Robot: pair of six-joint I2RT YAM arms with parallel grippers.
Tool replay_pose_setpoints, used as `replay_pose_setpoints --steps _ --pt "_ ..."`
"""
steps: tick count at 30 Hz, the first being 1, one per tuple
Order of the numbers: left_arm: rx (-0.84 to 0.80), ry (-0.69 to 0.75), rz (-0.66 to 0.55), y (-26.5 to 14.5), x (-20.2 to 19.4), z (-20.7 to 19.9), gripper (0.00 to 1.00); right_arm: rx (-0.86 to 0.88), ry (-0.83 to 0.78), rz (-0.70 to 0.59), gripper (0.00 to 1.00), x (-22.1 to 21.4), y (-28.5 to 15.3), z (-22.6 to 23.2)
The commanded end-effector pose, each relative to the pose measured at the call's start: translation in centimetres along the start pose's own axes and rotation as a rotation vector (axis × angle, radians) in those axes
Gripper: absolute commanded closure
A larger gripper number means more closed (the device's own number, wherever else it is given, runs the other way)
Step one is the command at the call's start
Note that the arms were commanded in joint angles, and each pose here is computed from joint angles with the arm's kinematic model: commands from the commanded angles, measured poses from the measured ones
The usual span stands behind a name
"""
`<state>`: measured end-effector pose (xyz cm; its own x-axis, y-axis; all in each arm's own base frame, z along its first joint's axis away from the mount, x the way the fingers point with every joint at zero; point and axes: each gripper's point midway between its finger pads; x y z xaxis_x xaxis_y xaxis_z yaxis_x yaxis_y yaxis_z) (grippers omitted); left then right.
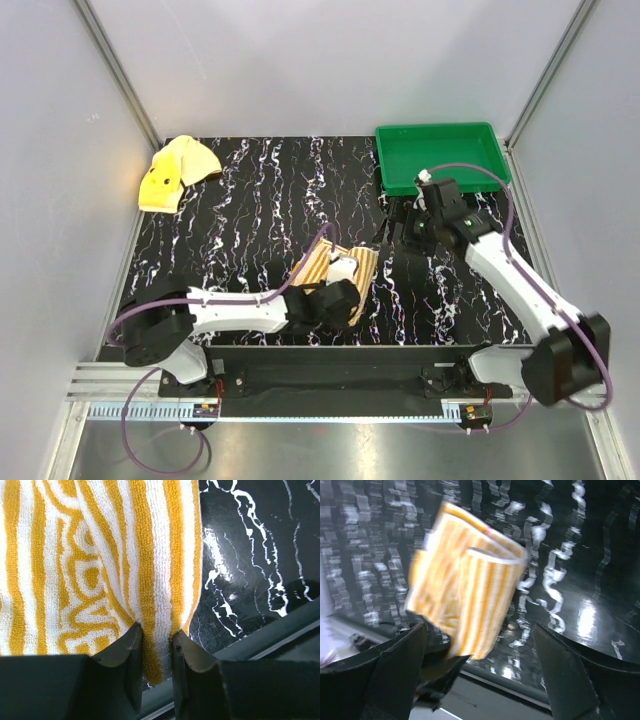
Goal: Roll the towels
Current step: Roll the towel
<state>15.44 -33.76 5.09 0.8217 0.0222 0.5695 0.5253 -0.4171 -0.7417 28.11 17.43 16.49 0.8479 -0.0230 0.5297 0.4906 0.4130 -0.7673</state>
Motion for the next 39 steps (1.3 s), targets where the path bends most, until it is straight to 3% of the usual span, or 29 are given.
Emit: replay_pose_setpoints --steps 1,6,13,21,35,39 --pt "-0.077 -0.083 0.091 -0.2 -1.3 0.3 0.83 0.167 -0.019 -0.104 0.06 0.6 -1.1 2.8" --pt "-0.264 -0.232 0.099 -1.0 0.0 -0.6 0.84 0.299 0.012 -0.086 0.05 -2.6 0.2 3.6" --pt "-0.391 -0.416 0.153 -1.4 1.0 1.0 0.87 0.478 0.107 -0.086 0.05 -5.9 2.1 4.7" --pt "-0.556 -0.601 0.188 -1.9 1.6 1.7 0.88 0.618 0.121 -0.165 0.05 -6.2 3.8 5.4" --pt "-0.584 -0.672 0.228 -1.3 1.0 2.6 0.91 0.650 0.148 -0.098 0.07 -8.2 9.3 6.1" --pt "-0.569 -0.676 0.233 -1.0 0.8 3.0 0.91 0.666 0.134 -0.079 0.17 -8.8 10.1 7.3"
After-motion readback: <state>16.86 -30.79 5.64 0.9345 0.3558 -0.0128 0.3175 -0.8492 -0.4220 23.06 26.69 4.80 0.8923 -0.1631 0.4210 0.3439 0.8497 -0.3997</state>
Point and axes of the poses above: each gripper's point midway between its finger pads, its own y axis out along the fingers, its own z axis along the line the jaws close on, x = y × z, and after that the axes turned 13 degrees about -y, right-handed
